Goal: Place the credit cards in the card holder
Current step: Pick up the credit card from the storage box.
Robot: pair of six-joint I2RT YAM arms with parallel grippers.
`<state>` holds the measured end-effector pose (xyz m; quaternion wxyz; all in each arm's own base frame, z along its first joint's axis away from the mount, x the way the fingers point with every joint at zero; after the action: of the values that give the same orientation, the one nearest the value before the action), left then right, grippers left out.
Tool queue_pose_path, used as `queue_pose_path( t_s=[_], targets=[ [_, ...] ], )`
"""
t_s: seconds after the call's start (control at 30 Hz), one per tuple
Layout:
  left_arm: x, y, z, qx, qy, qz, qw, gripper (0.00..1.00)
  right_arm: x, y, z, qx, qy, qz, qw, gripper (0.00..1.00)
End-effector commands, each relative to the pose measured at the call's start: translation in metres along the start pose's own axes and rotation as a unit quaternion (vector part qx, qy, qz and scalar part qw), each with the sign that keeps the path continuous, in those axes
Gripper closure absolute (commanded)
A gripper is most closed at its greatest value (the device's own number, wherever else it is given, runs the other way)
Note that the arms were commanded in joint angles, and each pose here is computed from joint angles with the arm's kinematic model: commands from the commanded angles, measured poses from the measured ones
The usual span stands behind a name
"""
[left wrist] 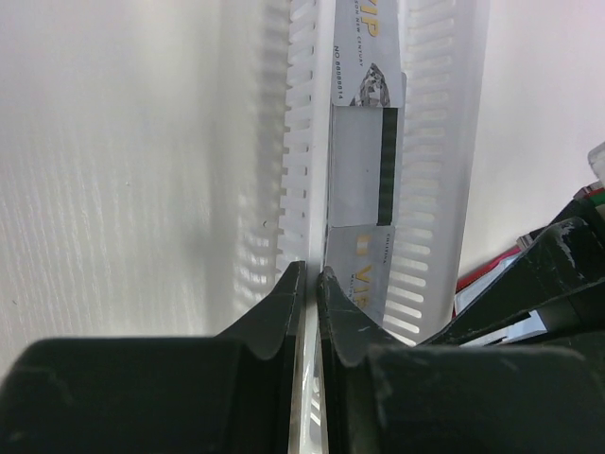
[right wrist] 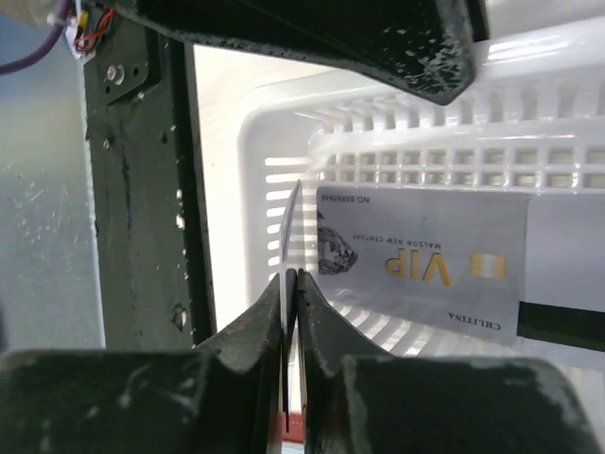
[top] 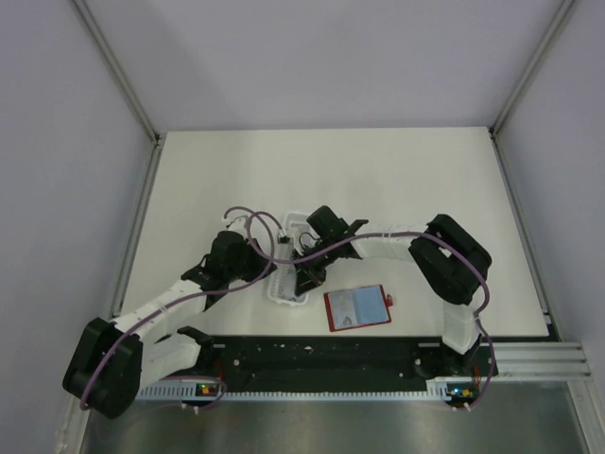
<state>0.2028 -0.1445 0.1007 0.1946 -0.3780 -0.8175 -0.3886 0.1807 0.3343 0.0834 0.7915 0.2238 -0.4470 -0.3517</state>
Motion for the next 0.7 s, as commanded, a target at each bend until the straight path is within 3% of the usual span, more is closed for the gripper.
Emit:
queue_pose_path(
  t_s=[0.0,0.2,0.4,0.6,0.63,0.67],
  targets=[
    [-0.004,0.013,-0.005,-0.003,-0.010,-0.033,0.999,1.00,0.004,0.020,0.007,-0.005,-0.032,-0.046,0.998,0.99],
    [-0.001,0.014,-0.009,-0.012,-0.018,-0.027,0.999,0.98,0.014,0.043,-0.012,-0.047,-0.148,-0.121,0.980,1.00],
    [0.016,0.030,-0.030,-0.030,-0.055,-0.054,0.997,0.67,0.033,0.066,-0.024,-0.101,-0.179,-0.194,0.959,1.00],
    [0.034,0.040,-0.044,-0.049,-0.071,-0.067,0.994,0.56,0.045,0.078,-0.022,-0.102,-0.178,-0.186,0.961,1.00],
    [0.038,0.043,-0.048,-0.053,-0.076,-0.072,0.993,0.48,0.051,0.080,-0.020,-0.098,-0.177,-0.189,0.961,1.00],
    [0.041,0.045,-0.050,-0.057,-0.080,-0.076,0.992,0.46,0.056,0.080,-0.019,-0.098,-0.167,-0.191,0.962,1.00]
  ],
)
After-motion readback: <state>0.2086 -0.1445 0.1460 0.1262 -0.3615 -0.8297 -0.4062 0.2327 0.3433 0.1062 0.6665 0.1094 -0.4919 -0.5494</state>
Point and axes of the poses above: each gripper's point midway between its finger pads, its own x axis back along the fingers, its own z axis along the line the jaws close on, y = z × x, the point moved 6 cm from there along x, back along the fingers, and after that the axes turned 8 degrees about x, right-handed, at the moved point
